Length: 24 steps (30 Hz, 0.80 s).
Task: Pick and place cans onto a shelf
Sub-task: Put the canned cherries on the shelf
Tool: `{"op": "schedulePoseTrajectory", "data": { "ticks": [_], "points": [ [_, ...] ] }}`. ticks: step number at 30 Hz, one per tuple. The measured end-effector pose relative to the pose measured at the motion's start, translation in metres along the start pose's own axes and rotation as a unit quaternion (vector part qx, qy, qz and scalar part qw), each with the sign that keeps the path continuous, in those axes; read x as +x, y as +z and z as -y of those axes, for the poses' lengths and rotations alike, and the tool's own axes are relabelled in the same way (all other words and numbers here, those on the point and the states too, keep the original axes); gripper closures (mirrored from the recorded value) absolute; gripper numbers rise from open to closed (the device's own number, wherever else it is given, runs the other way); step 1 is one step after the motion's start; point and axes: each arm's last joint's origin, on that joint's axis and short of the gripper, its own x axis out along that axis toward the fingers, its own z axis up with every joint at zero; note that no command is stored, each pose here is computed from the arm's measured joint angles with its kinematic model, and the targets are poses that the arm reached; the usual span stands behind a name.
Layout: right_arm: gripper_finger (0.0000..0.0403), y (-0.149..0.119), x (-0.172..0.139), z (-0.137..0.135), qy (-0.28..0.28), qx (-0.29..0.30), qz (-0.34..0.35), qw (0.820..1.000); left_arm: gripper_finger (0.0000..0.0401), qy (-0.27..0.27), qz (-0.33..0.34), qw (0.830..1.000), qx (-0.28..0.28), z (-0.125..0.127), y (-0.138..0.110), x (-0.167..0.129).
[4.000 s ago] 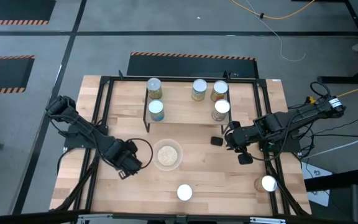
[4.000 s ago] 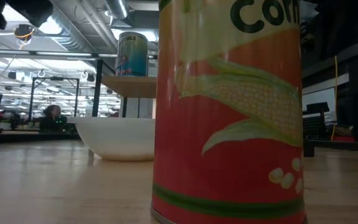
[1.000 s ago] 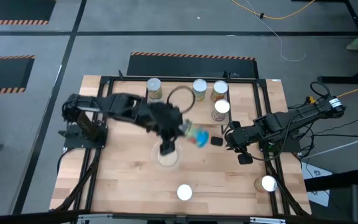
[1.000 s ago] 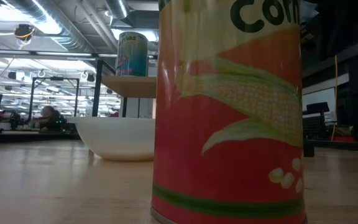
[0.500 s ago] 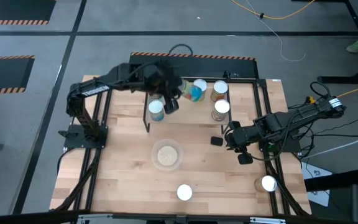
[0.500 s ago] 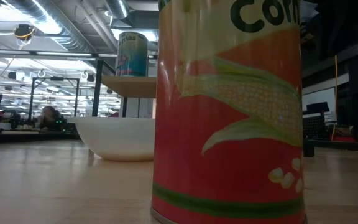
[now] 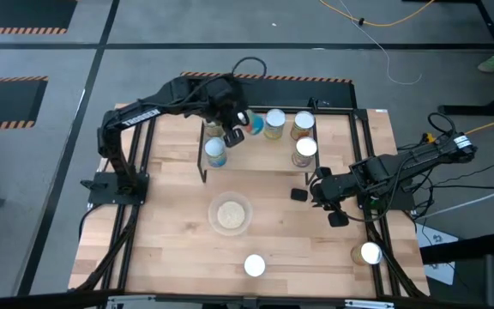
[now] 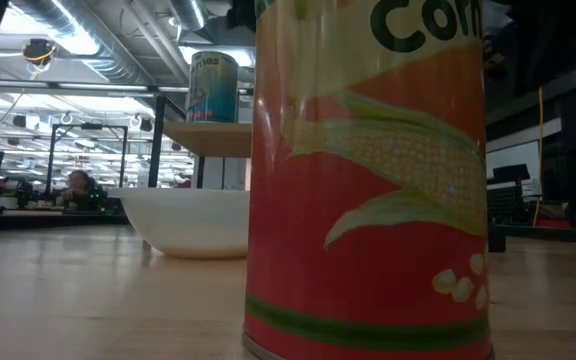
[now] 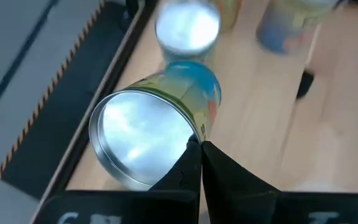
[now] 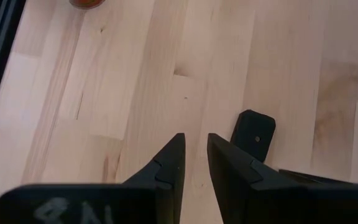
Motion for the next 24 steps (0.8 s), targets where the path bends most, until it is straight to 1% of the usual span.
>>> {"op": "schedulePoseTrajectory", "data": {
  "ticks": [3, 5, 7, 9, 11, 13, 16, 18, 24],
  "points": [
    [0.0329, 0.001, 0.0, 0.0, 0.001, 0.0, 0.006, 1.0, 0.0401, 0.002, -0.01, 1.0, 0.0, 0.0, 0.002, 0.011],
    [0.0329, 0.002, 0.0, 0.0, 0.002, 0.0, 0.011, 1.0, 0.0401, 0.007, -0.048, 0.999, 0.004, -0.003, -0.004, 0.018],
    [0.0329, 0.002, 0.0, 0.0, 0.002, 0.0, 0.011, 1.0, 0.0401, 0.008, -0.051, 0.999, 0.012, -0.002, -0.002, 0.027],
    [0.0329, 0.002, 0.0, 0.0, 0.002, 0.0, 0.011, 1.0, 0.0401, 0.015, -0.078, 0.997, 0.016, -0.002, -0.005, 0.034],
    [0.0329, 0.002, 0.0, 0.0, 0.002, 0.0, 0.011, 1.0, 0.0401, 0.02, -0.081, 0.996, 0.018, -0.002, -0.005, 0.039],
    [0.0329, 0.003, 0.0, 0.0, 0.002, -0.002, 0.014, 1.0, 0.0401, 0.022, -0.097, 0.995, 0.019, -0.003, -0.007, 0.041],
    [0.0329, 0.003, 0.0, 0.0, 0.002, -0.002, 0.014, 1.0, 0.0401, 0.026, -0.099, 0.995, 0.018, -0.004, -0.006, 0.047],
    [0.0329, 0.003, 0.0, 0.0, 0.002, -0.002, 0.014, 1.0, 0.0401, 0.03, -0.114, 0.993, 0.021, -0.004, -0.009, 0.049],
    [0.0329, 0.003, 0.0, 0.0, 0.002, -0.001, 0.015, 1.0, 0.0401, 0.03, -0.11, 0.993, 0.031, -0.004, -0.008, 0.047]
  ]
}}
